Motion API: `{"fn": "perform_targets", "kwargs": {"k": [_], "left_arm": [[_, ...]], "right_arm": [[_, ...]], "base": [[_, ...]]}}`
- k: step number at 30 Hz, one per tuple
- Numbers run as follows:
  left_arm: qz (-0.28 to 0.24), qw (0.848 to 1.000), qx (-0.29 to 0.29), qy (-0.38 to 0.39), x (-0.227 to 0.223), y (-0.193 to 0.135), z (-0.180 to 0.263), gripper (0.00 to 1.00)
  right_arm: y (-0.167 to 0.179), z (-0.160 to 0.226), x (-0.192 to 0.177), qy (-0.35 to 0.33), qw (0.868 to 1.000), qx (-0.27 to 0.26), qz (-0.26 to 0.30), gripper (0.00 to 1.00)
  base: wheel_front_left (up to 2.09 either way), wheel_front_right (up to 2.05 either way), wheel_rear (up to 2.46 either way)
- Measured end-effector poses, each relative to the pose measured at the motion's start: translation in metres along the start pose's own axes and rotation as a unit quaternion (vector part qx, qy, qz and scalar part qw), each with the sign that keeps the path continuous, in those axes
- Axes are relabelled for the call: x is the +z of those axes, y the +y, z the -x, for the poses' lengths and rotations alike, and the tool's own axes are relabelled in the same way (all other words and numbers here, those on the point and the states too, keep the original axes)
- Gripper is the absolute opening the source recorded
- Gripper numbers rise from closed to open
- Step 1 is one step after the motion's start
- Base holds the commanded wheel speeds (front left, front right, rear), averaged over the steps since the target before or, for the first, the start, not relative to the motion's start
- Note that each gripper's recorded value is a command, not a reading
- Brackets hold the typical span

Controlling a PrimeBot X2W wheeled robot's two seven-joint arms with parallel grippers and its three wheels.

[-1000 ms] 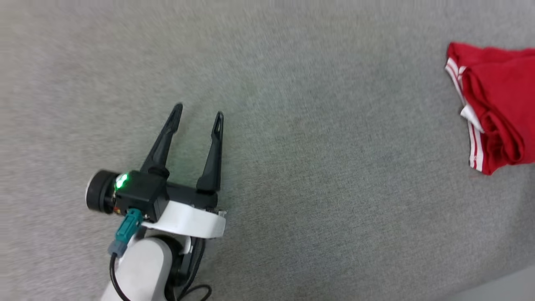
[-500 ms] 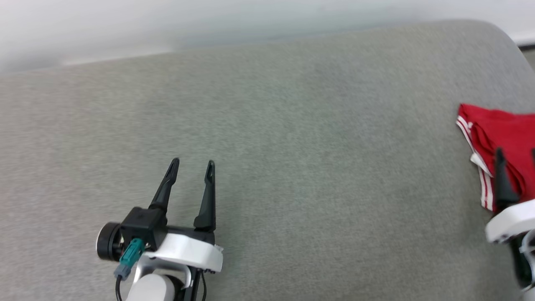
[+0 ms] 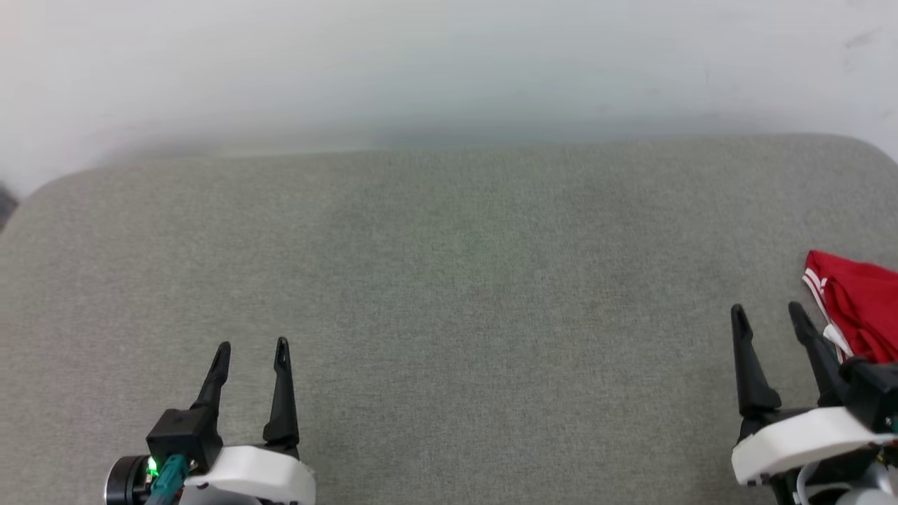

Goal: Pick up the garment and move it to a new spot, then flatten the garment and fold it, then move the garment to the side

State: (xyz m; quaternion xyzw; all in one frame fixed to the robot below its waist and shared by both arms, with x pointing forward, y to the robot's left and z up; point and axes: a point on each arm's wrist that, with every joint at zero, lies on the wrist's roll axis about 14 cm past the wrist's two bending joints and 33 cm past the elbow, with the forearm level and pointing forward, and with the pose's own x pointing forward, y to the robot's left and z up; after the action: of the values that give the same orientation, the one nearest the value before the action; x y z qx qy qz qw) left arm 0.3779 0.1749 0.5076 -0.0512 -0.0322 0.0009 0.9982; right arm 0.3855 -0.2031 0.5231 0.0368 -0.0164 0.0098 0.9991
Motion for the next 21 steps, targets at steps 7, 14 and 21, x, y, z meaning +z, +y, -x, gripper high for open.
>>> {"fn": "perform_targets", "kwargs": {"k": [7, 14, 21], "left_arm": [[-0.008, 1.0, 0.003, -0.012, 0.01, 0.006, 0.021, 1.0], [-0.004, 1.0, -0.018, -0.01, 0.009, -0.005, 0.029, 1.0], [-0.001, 1.0, -0.029, -0.002, 0.005, -0.012, 0.03, 1.0]], "right_arm": [[0.018, 0.026, 0.018, -0.012, 1.0, 0.02, -0.001, 1.0], [0.015, 0.047, 0.024, -0.009, 1.0, 0.014, 0.002, 1.0], [0.011, 0.054, 0.027, -0.007, 1.0, 0.007, 0.001, 1.0]], "base": [[0.0, 0.0, 0.0], [0.0, 0.0, 0.0], [0.0, 0.0, 0.0]]}}
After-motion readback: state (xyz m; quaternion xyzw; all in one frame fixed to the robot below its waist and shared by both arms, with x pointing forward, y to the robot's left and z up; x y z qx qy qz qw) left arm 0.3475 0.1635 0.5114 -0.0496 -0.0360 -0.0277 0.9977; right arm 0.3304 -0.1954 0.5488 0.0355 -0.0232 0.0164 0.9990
